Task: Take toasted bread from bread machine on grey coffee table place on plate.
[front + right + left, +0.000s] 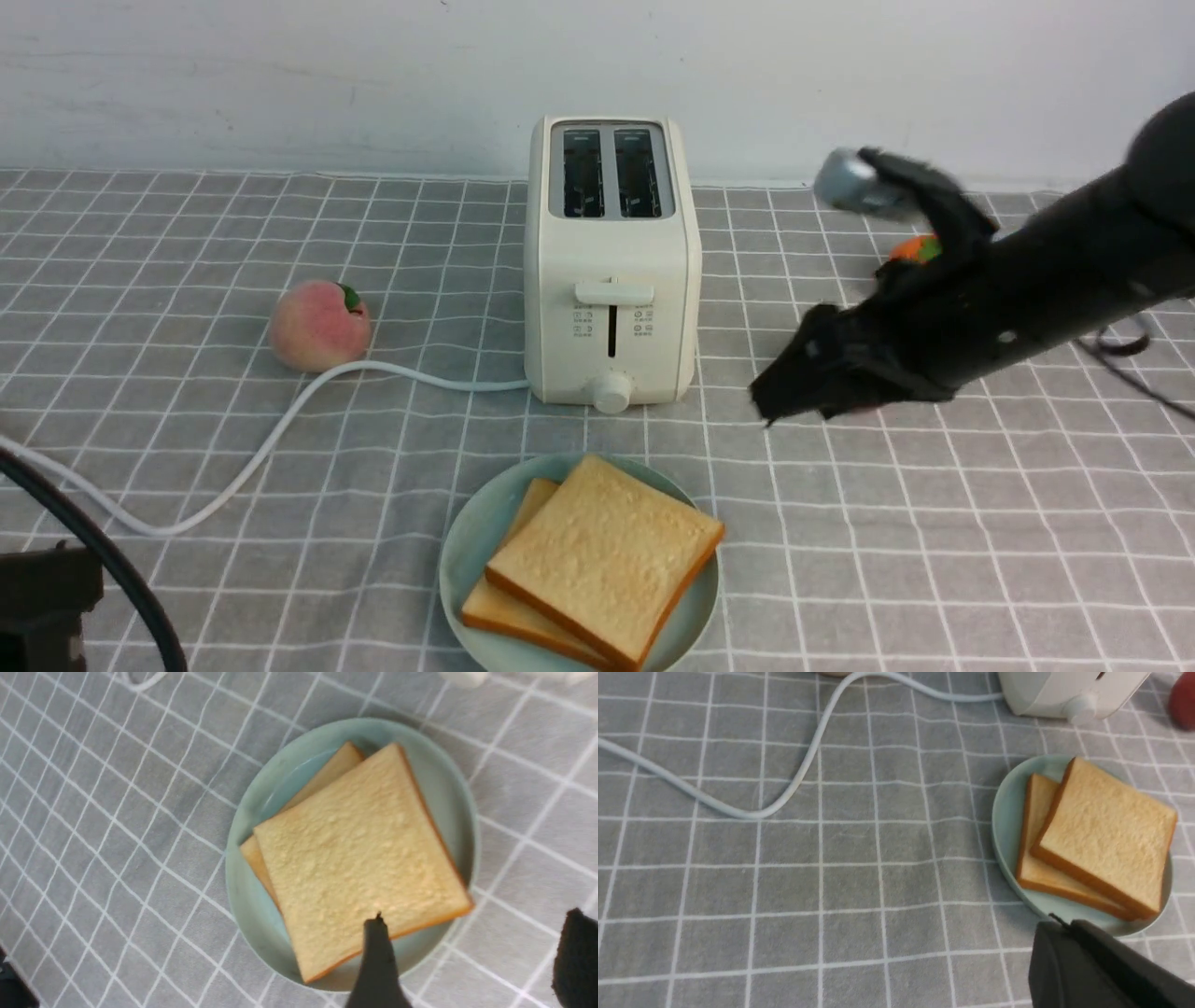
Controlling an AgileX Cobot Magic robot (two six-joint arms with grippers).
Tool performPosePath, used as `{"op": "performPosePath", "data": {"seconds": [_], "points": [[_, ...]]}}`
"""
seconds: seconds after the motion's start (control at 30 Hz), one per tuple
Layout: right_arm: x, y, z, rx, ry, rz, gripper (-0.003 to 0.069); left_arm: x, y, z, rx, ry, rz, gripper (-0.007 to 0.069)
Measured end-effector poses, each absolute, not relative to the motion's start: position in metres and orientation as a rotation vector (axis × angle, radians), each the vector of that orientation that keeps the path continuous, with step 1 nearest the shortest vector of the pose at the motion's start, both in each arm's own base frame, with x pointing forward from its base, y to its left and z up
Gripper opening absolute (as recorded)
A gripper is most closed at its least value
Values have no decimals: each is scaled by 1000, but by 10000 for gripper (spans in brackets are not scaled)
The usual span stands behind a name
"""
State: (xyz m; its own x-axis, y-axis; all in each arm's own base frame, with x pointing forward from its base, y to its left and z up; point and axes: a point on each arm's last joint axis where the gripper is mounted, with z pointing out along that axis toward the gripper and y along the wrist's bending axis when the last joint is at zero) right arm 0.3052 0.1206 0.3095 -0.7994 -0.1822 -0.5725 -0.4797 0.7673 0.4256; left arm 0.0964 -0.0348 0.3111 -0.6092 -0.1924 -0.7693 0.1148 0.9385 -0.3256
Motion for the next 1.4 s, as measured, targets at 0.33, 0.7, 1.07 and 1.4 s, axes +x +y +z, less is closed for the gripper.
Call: {"op": "performPosePath", "data": {"seconds": [0.33, 0.7, 1.07, 1.4], "points": [[184, 45, 435, -241, 2101, 351, 23, 103, -43, 329, -132, 1980, -644, -14], [40, 1, 380, 4, 1530, 128, -11, 105, -44, 334, -139, 1920, -661, -14], [41, 3, 293, 42, 1374, 218, 0, 105, -43, 335, -139, 1909, -663, -14], [41, 4, 294, 38, 1355, 220, 5, 105, -43, 335, -139, 1909, -662, -14]]}}
